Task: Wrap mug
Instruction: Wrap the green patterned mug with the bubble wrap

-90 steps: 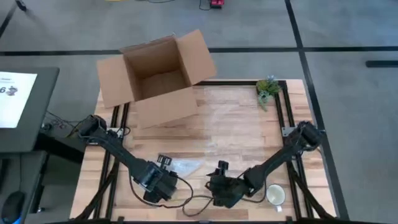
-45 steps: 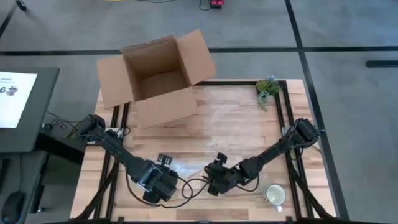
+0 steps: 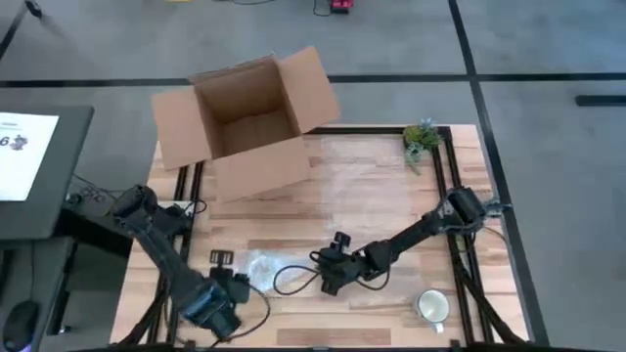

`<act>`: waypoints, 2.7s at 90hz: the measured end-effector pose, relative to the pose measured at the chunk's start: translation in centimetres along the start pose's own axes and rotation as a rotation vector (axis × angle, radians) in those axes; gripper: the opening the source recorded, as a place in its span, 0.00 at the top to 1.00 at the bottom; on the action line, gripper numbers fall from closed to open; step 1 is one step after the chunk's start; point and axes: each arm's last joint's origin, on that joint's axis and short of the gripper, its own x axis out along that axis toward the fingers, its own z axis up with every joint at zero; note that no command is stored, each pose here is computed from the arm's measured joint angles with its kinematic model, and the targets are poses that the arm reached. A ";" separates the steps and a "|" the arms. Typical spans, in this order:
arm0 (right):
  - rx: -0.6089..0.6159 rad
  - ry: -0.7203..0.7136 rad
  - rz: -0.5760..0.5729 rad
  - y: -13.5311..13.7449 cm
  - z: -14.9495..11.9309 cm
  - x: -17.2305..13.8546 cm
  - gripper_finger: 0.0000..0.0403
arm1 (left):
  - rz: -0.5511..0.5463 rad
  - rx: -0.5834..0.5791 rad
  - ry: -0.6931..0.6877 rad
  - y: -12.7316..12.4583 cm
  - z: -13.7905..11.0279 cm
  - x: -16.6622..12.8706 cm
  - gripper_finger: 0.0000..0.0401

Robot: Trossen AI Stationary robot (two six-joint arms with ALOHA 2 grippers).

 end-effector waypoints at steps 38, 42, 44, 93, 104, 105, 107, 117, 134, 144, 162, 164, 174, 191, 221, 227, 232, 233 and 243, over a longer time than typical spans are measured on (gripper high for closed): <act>-0.035 -0.123 0.067 1.1 1.6 -0.5 0.94 | 0.315 -0.092 -0.254 -1.1 -2.4 6.2 0.86; -0.039 -0.133 0.071 1.2 1.9 -0.6 0.97 | 0.312 -0.103 -0.270 -1.1 -2.3 6.8 0.87; -0.037 -0.141 0.075 1.2 2.1 -0.6 0.98 | 0.313 -0.102 -0.279 -1.1 -2.2 7.1 0.87; 0.050 -0.338 0.162 2.3 4.7 -1.4 1.00 | 0.293 -0.077 -0.460 -0.4 1.6 8.9 0.87; 0.074 -0.345 0.170 2.4 4.8 -1.4 1.00 | 0.287 -0.090 -0.462 0.1 2.3 9.1 0.87; 0.076 -0.345 0.171 2.4 4.8 -1.4 1.00 | 0.287 -0.091 -0.461 0.1 2.3 9.1 0.87; 0.078 -0.344 0.170 2.4 4.8 -1.4 1.00 | 0.288 -0.092 -0.460 0.2 2.3 9.1 0.87; 0.081 -0.343 0.170 2.4 4.8 -1.4 1.00 | 0.298 -0.089 -0.444 0.4 2.3 8.8 0.87; 0.083 -0.344 0.170 2.3 4.8 -1.4 1.00 | 0.233 -0.115 -0.409 1.1 1.8 6.4 0.87; 0.094 -0.339 0.170 2.3 4.7 -1.4 1.00 | 0.153 -0.115 -0.414 1.6 1.4 4.9 0.87; 0.106 -0.326 0.148 2.2 4.6 -1.3 1.00 | 0.060 -0.141 -0.424 3.2 0.0 2.7 0.87; 0.106 -0.327 0.148 2.2 4.6 -1.3 1.00 | 0.055 -0.146 -0.430 3.5 -0.2 2.4 0.87; 0.106 -0.326 0.148 2.2 4.6 -1.3 1.00 | 0.020 -0.173 -0.480 4.7 -0.9 1.0 0.87; 0.106 -0.325 0.147 2.2 4.6 -1.3 1.00 | -0.115 -0.216 -0.651 5.8 -1.0 -1.6 0.87; 0.112 -0.326 0.143 2.0 4.7 -1.2 1.00 | -0.220 -0.084 -0.720 3.8 5.8 1.6 0.87; 0.111 -0.325 0.143 2.0 4.7 -1.2 1.00 | -0.176 -0.104 -0.624 3.8 6.4 3.5 0.87; 0.109 -0.323 0.142 2.0 4.6 -1.2 1.00 | -0.136 -0.128 -0.567 3.9 6.7 4.7 0.87; 0.108 -0.321 0.142 2.1 4.6 -1.2 1.00 | -0.128 -0.132 -0.560 3.9 6.7 4.8 0.87; 0.101 -0.310 0.136 2.0 4.5 -1.2 1.00 | -0.092 -0.159 -0.540 4.0 7.0 5.5 0.87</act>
